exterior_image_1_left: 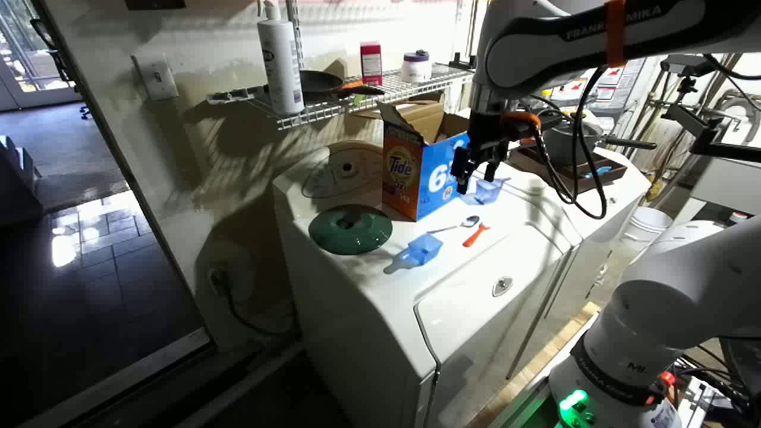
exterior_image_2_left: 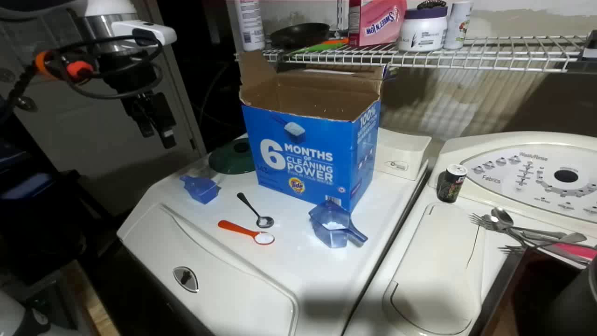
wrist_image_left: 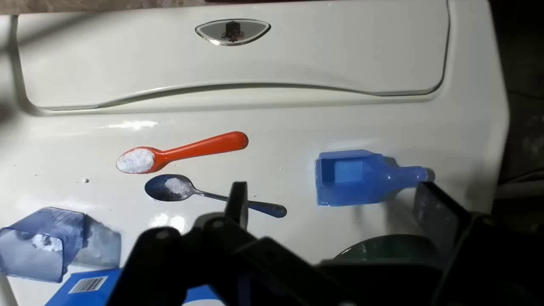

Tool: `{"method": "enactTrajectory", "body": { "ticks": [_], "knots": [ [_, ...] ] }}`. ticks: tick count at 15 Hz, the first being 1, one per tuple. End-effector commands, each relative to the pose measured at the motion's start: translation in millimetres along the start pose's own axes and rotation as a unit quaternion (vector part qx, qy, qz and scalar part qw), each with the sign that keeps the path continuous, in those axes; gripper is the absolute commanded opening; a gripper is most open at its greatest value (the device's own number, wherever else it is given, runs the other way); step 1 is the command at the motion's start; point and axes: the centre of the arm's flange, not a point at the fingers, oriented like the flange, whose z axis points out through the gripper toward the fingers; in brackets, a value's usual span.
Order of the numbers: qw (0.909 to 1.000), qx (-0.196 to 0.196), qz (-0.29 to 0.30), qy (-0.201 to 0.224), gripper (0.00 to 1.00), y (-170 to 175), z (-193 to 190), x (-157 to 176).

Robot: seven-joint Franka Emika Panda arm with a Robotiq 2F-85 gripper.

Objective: Pour the contents of the orange spoon into the blue cup on the right

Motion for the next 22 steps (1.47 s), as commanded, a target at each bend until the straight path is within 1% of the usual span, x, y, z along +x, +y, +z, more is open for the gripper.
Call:
{"method": "enactTrajectory", "body": {
  "ticks": [1,13,15,16,18,20,22],
  "knots": [
    [1.0,0.0,0.0,0.0,1.0,0,0,0],
    [1.0,0.0,0.0,0.0,1.0,0,0,0],
    [0.9986,-0.044,-0.026,0.014,1.0,12,-2,0],
    [0.9974,-0.053,-0.042,0.024,1.0,18,-4,1],
    [0.9915,-0.079,-0.094,0.044,1.0,26,-7,5],
    [0.9843,-0.085,-0.14,0.065,1.0,26,-10,7],
    [0.976,-0.075,-0.185,0.087,1.0,22,-14,7]
  ]
}}
